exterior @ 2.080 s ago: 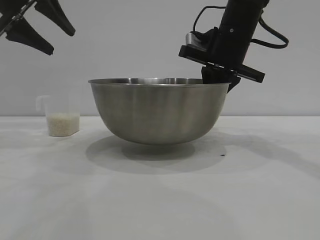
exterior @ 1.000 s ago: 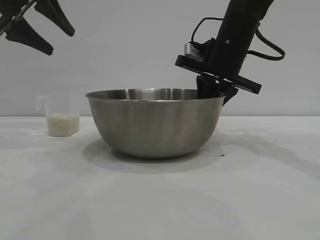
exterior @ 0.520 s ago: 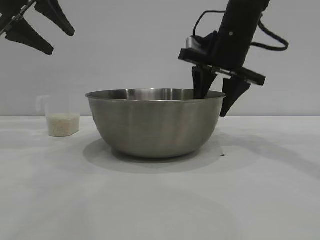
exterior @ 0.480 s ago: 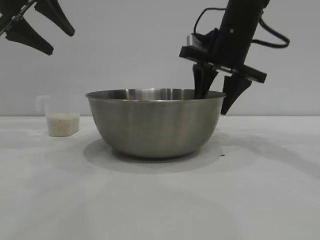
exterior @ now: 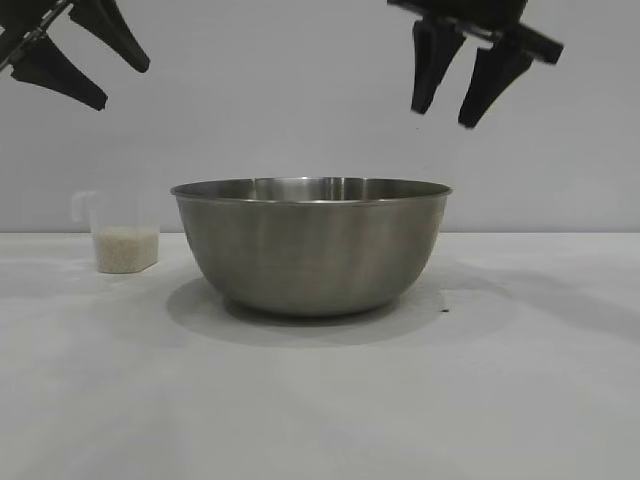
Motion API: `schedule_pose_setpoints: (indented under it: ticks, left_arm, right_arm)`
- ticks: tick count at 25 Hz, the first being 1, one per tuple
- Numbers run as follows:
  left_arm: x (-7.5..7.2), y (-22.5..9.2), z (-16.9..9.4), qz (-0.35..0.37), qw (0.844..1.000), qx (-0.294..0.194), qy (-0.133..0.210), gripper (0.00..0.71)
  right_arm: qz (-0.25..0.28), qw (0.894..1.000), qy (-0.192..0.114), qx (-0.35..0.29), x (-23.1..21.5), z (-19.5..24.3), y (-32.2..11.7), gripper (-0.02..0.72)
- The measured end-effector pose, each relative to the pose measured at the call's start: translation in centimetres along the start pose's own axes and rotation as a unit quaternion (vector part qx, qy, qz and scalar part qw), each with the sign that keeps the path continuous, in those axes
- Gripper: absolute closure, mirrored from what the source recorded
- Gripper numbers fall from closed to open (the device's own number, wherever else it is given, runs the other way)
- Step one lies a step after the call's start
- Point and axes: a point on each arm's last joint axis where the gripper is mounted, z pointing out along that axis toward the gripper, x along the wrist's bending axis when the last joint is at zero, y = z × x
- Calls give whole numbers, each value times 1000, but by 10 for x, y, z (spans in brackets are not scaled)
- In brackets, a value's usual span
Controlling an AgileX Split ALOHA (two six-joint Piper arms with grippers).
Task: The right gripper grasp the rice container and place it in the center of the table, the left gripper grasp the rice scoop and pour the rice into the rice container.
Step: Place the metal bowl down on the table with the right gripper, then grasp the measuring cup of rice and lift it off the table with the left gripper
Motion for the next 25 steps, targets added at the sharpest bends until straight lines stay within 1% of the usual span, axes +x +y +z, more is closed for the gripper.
schedule_pose_setpoints:
  ticks: [4, 5, 7, 17, 20, 25]
  left_arm:
    - [0, 0, 0, -1, 1000, 0, 0, 322]
    - [0, 0, 0, -1, 1000, 0, 0, 322]
    - [0, 0, 0, -1, 1000, 0, 0, 322]
    - [0, 0, 0, -2, 1000, 0, 0, 322]
    - [0, 0, 0, -2, 1000, 0, 0, 322]
    - [0, 0, 0, -2, 1000, 0, 0, 322]
  right_arm:
    - [9, 999, -52, 2, -16, -10, -3, 345]
    - [15, 998, -62, 1, -22, -15, -4, 345]
    - [25, 997, -72, -5, -33, -23, -5, 345]
    - [105, 989, -97, -25, -104, -53, -20, 345]
    - [114, 988, -101, -29, -114, -59, -24, 345]
    - [111, 988, -107, -27, -116, -59, -24, 345]
